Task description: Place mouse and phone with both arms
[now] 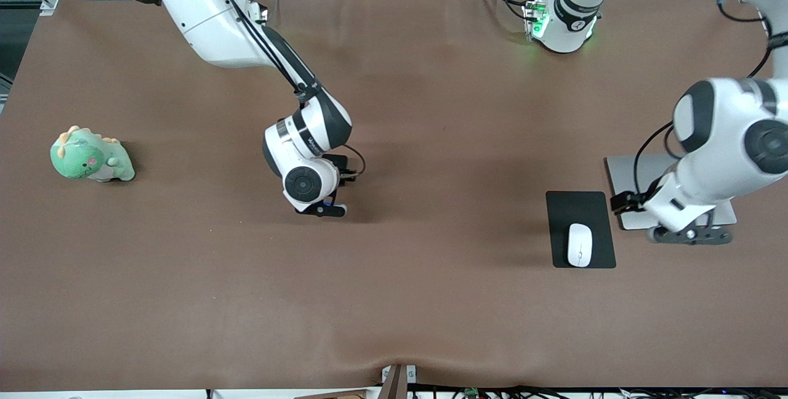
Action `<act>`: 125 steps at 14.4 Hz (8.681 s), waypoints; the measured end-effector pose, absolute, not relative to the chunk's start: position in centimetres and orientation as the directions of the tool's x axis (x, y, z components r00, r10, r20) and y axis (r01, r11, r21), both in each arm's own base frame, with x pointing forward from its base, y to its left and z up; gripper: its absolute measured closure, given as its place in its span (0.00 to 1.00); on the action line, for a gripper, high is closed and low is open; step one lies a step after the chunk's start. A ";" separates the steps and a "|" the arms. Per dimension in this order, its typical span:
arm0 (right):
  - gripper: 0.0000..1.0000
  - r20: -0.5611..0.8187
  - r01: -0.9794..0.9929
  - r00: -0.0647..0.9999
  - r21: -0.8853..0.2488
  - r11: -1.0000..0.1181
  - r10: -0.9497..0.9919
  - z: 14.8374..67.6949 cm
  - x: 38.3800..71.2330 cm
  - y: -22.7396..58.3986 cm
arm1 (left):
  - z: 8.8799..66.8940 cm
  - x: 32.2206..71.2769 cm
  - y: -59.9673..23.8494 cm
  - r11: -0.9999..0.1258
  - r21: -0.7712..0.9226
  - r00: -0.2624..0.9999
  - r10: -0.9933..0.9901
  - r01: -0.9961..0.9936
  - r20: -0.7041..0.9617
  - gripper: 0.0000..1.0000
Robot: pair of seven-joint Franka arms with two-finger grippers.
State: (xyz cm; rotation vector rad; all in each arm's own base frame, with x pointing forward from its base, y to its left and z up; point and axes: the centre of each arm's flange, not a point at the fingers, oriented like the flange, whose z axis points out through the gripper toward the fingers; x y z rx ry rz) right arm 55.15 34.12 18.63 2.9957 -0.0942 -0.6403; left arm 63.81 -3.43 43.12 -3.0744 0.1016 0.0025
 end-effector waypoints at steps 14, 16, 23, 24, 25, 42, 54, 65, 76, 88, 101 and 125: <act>0.20 -0.460 0.005 0.887 0.084 -0.996 -0.034 20.0 55.0 20.3 | 62.2 55.0 -3.5 -0.998 -0.033 0.999 -0.050 -0.050 0.002 0.00; 0.20 -0.440 -0.001 0.897 0.086 -0.996 -0.038 19.1 54.7 18.4 | 62.5 55.0 -3.6 -0.998 -0.030 0.999 -0.050 -0.050 0.001 0.00; 0.20 -0.429 0.008 0.903 0.094 -0.996 -0.033 18.3 54.5 12.8 | 63.6 53.9 -4.4 -0.998 0.001 0.998 -0.060 -0.060 -0.031 0.00; 0.20 -0.429 0.012 0.903 0.082 -0.997 -0.025 18.1 54.6 11.6 | 63.6 53.9 -4.5 -0.998 0.012 0.998 -0.060 -0.060 -0.031 0.00; 0.20 -0.427 0.018 0.904 0.069 -0.997 -0.014 17.9 54.7 10.4 | 63.6 53.9 -4.5 -0.998 0.015 0.998 -0.059 -0.059 -0.031 0.00; 0.20 -0.417 0.044 0.909 0.040 -0.998 0.023 16.1 54.0 -4.5 | 62.2 54.5 -4.6 -0.985 -0.039 0.985 -0.164 -0.166 -0.052 0.00; 0.02 -0.410 0.040 0.911 0.018 -0.999 0.029 15.8 53.6 -6.9 | 61.9 54.4 -6.6 -0.982 -0.026 0.981 -0.184 -0.186 -0.065 0.00; 0.00 -0.224 0.377 0.901 -0.022 -0.926 0.372 30.0 65.4 -7.8 | 61.8 54.7 -3.8 -0.990 -0.026 0.989 -0.133 -0.135 -0.067 0.00; 0.00 0.060 0.376 0.921 0.126 -0.918 0.385 45.4 71.6 -7.8 | 61.7 54.7 -4.1 -0.990 -0.026 0.988 -0.139 -0.141 -0.069 0.00; 0.00 -0.041 0.376 0.927 0.112 -0.920 0.373 66.2 59.8 -4.4 | 61.5 54.8 -4.2 -0.989 -0.025 0.987 -0.142 -0.144 -0.072 0.00; 0.00 -0.145 0.070 0.986 -0.077 -0.995 0.081 66.0 53.8 -3.9 | 61.5 54.8 -4.2 -0.989 -0.025 0.987 -0.141 -0.143 -0.072 0.00; 0.00 -0.109 0.124 0.985 -0.077 -0.989 0.132 66.0 51.4 1.6 | 61.5 54.9 -4.2 -0.989 -0.025 0.988 -0.140 -0.143 -0.071 0.00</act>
